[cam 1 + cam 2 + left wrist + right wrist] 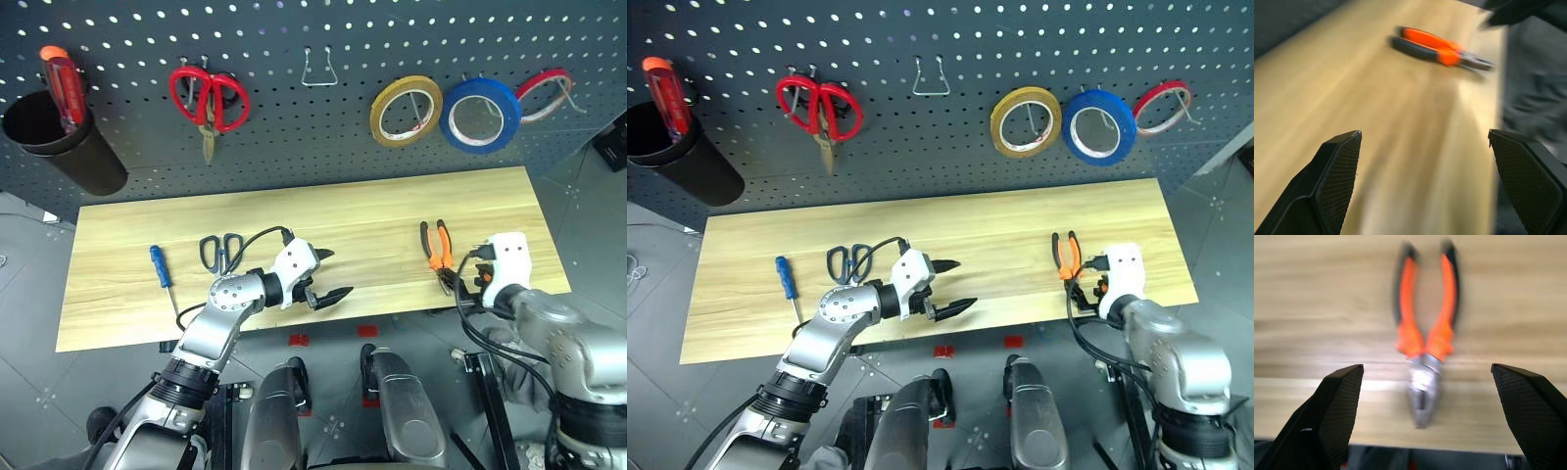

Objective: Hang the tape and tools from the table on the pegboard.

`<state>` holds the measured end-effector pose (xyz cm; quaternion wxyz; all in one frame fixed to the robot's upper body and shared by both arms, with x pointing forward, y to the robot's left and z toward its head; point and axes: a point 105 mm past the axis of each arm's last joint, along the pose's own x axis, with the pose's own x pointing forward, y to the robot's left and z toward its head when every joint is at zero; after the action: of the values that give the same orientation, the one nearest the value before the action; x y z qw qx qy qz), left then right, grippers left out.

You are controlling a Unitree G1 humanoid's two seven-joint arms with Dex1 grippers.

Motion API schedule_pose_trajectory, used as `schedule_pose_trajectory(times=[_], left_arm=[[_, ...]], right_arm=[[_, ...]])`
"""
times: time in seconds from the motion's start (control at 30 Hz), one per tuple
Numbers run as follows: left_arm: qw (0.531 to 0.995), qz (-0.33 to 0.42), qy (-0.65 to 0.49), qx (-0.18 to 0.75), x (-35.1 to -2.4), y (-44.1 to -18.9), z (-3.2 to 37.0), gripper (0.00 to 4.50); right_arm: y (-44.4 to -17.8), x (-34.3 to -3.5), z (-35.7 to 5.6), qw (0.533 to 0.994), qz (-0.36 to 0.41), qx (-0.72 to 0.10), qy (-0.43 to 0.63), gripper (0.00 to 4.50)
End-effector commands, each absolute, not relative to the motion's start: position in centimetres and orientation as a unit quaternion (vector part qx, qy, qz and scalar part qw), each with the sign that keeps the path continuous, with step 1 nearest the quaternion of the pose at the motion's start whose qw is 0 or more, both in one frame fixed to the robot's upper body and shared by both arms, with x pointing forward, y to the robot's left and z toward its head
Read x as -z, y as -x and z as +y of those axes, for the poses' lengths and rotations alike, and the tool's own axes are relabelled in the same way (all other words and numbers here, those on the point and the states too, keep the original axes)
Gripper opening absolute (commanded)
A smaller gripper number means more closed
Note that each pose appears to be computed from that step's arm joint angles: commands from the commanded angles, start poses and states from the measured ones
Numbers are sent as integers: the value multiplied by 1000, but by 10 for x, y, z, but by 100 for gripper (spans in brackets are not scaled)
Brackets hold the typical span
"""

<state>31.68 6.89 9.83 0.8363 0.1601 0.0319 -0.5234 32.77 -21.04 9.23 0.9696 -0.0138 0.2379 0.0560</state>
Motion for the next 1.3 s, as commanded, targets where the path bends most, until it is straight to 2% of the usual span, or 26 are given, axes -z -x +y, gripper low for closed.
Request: schedule_pose_trajectory(times=[0.03,0.2,0.5,0.67,0.77,0.83,0.9,0.93,1.03,1.1,1.13,1.2,1.3], left_arm=[[831,12,-156,534,-110,-310,62,439],[832,9,-156,533,-112,-304,61,439],[838,8,-154,524,-112,-301,62,439],[838,5,-154,524,-112,-302,59,439],[839,2,-153,523,-113,-303,58,439],[840,-1,-153,521,-115,-304,58,439],[851,-27,-153,502,-123,-309,62,439],[860,-47,-146,487,-129,-312,64,439],[882,-122,-117,439,-150,-314,72,439],[896,-175,-96,397,-164,-313,80,439],[903,-195,-88,372,-170,-315,84,439],[912,-225,-69,335,-179,-317,90,439],[918,-290,-35,267,-199,-318,93,439]], right_arm=[[-347,-90,-219,971,234,-23,51,447],[-365,-87,-212,968,245,-33,47,447],[-366,-78,-194,959,275,-68,10,447],[-367,-65,-197,951,304,-53,11,447],[-367,-66,-201,954,296,-44,27,389],[-367,-71,-202,957,285,-43,36,317],[-366,-91,-198,967,246,-59,42,255],[-364,-103,-195,971,225,-72,44,241],[-347,-143,-174,977,140,-151,50,241],[-316,-192,-139,960,15,-276,40,241],[-303,-213,-129,950,-30,-312,19,241],[-294,-240,-123,938,-86,-337,-3,241],[-289,-288,-97,904,-189,-383,29,241]])
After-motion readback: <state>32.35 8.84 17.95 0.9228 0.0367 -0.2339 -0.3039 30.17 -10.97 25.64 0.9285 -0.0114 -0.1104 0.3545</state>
